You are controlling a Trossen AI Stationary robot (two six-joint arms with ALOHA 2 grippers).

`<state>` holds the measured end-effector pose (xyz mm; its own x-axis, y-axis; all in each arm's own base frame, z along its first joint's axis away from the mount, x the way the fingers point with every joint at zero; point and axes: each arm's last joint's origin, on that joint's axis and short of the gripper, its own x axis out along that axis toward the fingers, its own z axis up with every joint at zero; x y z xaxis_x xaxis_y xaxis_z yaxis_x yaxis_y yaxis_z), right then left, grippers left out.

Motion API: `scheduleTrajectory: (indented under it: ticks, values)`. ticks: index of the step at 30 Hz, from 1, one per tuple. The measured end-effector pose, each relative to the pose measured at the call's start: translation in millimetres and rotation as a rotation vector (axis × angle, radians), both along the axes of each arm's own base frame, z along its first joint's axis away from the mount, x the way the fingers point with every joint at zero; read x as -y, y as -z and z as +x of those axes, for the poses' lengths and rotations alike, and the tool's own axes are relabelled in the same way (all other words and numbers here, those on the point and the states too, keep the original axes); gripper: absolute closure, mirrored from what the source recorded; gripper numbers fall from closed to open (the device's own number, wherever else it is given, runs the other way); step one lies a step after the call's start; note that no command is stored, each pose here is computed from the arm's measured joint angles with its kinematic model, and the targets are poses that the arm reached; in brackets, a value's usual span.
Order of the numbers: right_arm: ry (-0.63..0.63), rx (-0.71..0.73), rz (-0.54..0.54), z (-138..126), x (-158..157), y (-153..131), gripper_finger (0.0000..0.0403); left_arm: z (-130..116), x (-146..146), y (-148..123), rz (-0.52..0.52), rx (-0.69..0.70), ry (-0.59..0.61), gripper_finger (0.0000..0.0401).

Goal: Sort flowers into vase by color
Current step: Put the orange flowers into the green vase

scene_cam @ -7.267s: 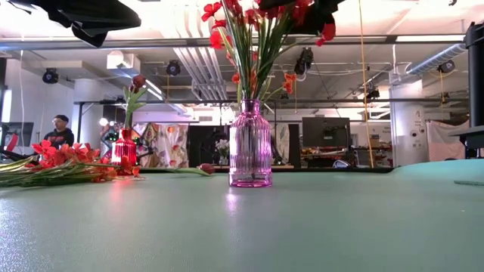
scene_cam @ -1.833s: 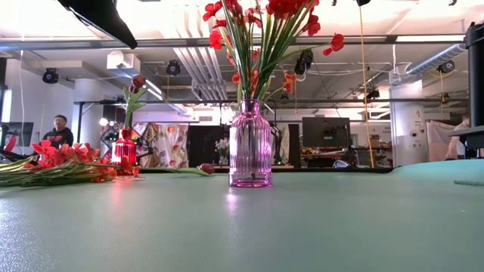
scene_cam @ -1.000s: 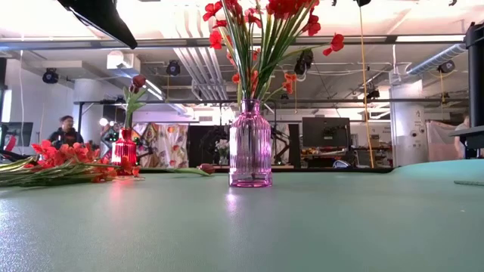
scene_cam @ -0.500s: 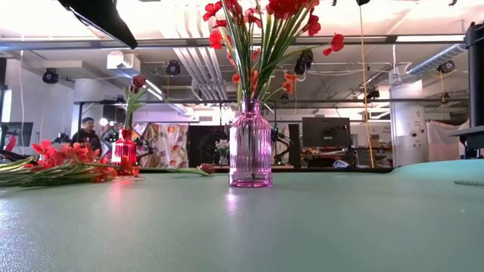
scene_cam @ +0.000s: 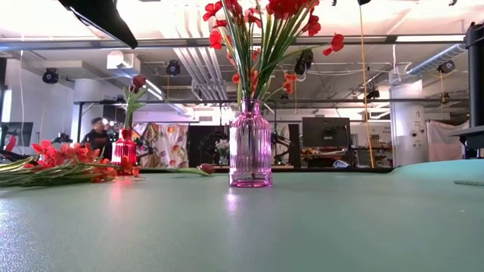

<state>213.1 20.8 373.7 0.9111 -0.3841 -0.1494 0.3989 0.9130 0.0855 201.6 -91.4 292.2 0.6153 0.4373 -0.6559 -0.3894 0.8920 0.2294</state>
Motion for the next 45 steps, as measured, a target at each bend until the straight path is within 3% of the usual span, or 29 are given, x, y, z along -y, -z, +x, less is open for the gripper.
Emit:
scheduleTrajectory:
  ticks: [14,25,35,39,45]
  values:
    - [0.001,0.000,0.000,-0.1,0.1,0.0,0.0067,0.0,0.0,0.0,0.000,0.000,0.000,0.0362]
    - [0.094,-0.010,-0.018,-1.5,2.6,0.9,0.0067,0.0,0.0,0.0,-0.002,0.002,-0.003,0.0362]
    - [0.098,-0.009,-0.019,-1.5,2.7,0.8,0.0067,0.0,0.0,0.0,-0.004,0.003,-0.004,0.0362]
    - [0.175,-0.007,-0.033,-2.6,4.6,0.6,0.0067,0.0,0.0,0.0,-0.004,0.003,-0.004,0.0362]
    - [0.409,0.001,-0.075,-6.9,9.9,-0.4,0.0067,0.0,0.0,0.0,-0.005,0.004,-0.006,0.0362]
